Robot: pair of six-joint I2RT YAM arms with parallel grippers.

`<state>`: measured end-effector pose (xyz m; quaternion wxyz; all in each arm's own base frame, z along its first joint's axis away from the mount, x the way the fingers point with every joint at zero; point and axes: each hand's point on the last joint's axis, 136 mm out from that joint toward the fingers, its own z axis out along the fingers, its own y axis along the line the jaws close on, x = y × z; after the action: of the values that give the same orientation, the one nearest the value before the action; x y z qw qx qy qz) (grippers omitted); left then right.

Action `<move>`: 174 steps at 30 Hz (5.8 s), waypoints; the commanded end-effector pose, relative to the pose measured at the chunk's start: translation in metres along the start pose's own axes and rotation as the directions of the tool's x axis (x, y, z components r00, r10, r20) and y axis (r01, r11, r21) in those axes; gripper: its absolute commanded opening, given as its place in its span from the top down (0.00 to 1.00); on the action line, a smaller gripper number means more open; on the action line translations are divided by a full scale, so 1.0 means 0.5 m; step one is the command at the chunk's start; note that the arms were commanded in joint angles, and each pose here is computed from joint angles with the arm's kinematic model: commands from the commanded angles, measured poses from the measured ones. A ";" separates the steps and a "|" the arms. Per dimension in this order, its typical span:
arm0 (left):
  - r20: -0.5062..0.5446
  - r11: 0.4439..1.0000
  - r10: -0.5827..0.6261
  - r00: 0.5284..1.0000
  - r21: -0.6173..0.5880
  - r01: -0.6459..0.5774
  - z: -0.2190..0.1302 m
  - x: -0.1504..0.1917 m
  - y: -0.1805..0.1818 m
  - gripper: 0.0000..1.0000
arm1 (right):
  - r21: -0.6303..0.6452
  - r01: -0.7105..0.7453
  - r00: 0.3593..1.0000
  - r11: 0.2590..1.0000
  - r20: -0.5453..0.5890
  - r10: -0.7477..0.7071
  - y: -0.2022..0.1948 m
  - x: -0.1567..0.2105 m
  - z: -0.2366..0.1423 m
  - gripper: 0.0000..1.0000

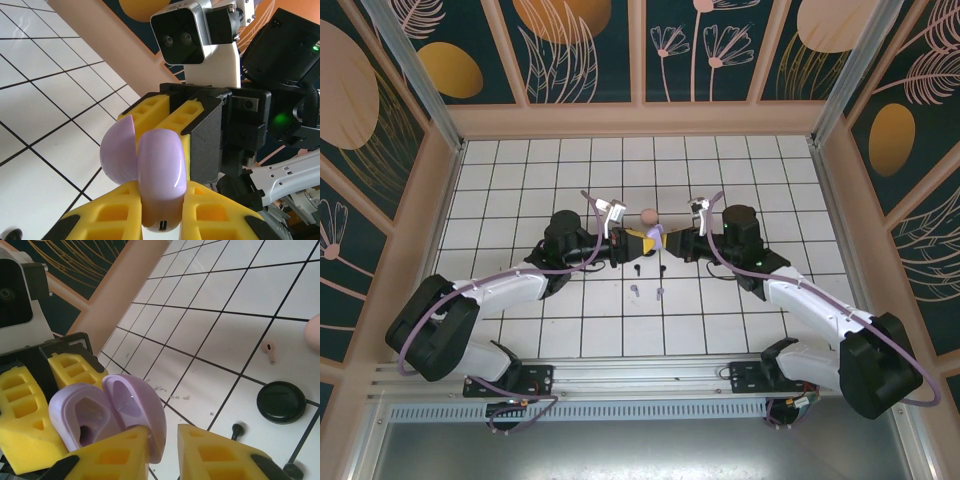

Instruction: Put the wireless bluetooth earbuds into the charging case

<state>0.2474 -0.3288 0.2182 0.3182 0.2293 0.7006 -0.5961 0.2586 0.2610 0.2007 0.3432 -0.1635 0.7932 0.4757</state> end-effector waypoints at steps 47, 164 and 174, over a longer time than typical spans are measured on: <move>-0.439 0.946 0.260 0.860 -0.064 -0.319 0.019 -0.084 0.005 0.36 | 0.235 0.460 0.881 0.856 -0.243 -0.407 -0.005 -0.120 -0.035 1.00; 0.476 0.693 0.695 0.539 -0.644 -0.324 -0.349 -0.217 -0.066 1.00 | 0.708 0.232 0.845 0.667 -0.486 0.221 -0.112 0.325 0.213 0.63; 0.470 0.688 0.699 0.539 -0.647 -0.329 -0.350 -0.214 -0.066 1.00 | 0.716 0.238 0.838 0.657 -0.493 0.233 -0.124 0.342 0.214 0.70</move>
<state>0.2744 -0.1599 0.3238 0.7533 0.1082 0.5696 -0.3106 0.2188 0.3369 0.0166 0.1488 -0.1391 0.9776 0.0525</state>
